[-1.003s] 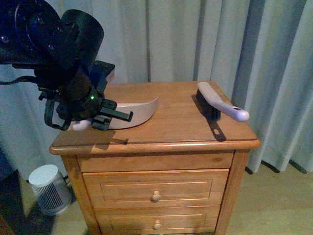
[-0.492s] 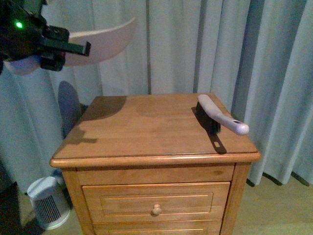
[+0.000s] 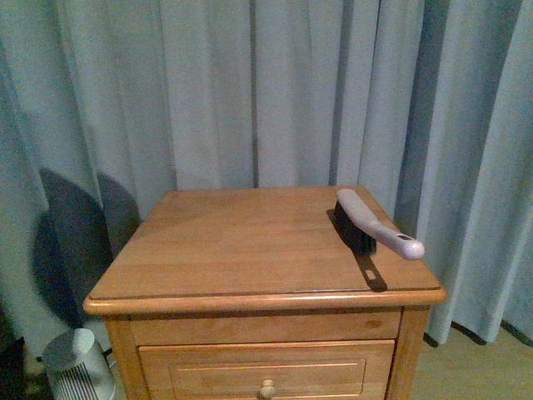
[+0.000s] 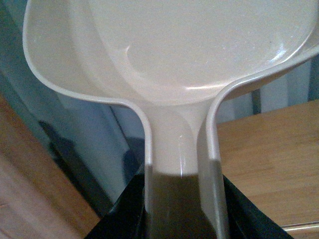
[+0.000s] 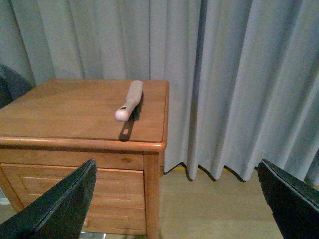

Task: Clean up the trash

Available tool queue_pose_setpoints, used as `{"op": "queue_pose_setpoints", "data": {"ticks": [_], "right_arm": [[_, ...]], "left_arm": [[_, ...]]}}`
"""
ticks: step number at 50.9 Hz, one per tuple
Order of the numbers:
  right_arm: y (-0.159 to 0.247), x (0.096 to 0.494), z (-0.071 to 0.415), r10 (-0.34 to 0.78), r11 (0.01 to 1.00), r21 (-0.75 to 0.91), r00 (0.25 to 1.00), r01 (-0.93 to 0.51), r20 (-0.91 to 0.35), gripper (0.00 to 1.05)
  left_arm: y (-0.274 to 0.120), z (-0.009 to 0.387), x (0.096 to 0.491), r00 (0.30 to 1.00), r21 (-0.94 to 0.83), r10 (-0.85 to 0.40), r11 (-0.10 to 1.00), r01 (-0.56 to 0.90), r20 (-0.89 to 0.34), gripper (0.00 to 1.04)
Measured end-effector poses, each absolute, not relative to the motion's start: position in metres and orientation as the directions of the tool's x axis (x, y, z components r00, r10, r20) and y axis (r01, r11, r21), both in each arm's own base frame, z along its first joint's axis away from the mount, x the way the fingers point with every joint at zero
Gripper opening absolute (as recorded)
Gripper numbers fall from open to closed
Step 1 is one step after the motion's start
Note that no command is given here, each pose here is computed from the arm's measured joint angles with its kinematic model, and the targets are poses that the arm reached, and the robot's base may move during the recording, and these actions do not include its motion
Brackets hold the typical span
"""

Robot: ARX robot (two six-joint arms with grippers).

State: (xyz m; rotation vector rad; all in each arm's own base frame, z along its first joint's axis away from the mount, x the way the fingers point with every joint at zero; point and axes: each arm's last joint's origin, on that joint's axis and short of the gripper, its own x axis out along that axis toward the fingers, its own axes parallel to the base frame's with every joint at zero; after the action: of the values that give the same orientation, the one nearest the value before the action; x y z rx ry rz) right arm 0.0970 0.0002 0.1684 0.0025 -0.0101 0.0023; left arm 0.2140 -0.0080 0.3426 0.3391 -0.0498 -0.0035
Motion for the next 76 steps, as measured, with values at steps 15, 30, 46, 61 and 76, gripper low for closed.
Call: {"op": "queue_pose_setpoints", "data": {"ticks": [15,30,46,61,76], "right_arm": [[0.0,0.097,0.168,0.003,1.0,0.002,1.0,-0.003,0.01,0.97],[0.0,0.097,0.168,0.002,1.0,0.002,1.0,-0.002,0.01,0.97],[0.0,0.097,0.168,0.003,1.0,0.002,1.0,-0.003,0.01,0.97],[0.0,0.097,0.168,0.003,1.0,0.002,1.0,-0.003,0.01,0.97],[0.008,0.139,0.206,-0.22,0.975,-0.029,0.944,0.22,-0.246,0.97]], "left_arm": [[0.007,0.331,0.154,0.995,0.338,0.002,0.94,-0.036,0.101,0.26],[0.006,0.312,0.136,0.997,0.321,-0.022,0.947,-0.004,0.078,0.26],[0.006,0.305,0.135,0.998,0.299,-0.027,0.954,0.007,0.063,0.26],[0.006,0.305,0.135,0.998,0.291,-0.028,0.957,0.008,0.063,0.26],[0.006,0.305,0.134,0.997,0.29,-0.033,0.957,0.013,0.064,0.26]]}}
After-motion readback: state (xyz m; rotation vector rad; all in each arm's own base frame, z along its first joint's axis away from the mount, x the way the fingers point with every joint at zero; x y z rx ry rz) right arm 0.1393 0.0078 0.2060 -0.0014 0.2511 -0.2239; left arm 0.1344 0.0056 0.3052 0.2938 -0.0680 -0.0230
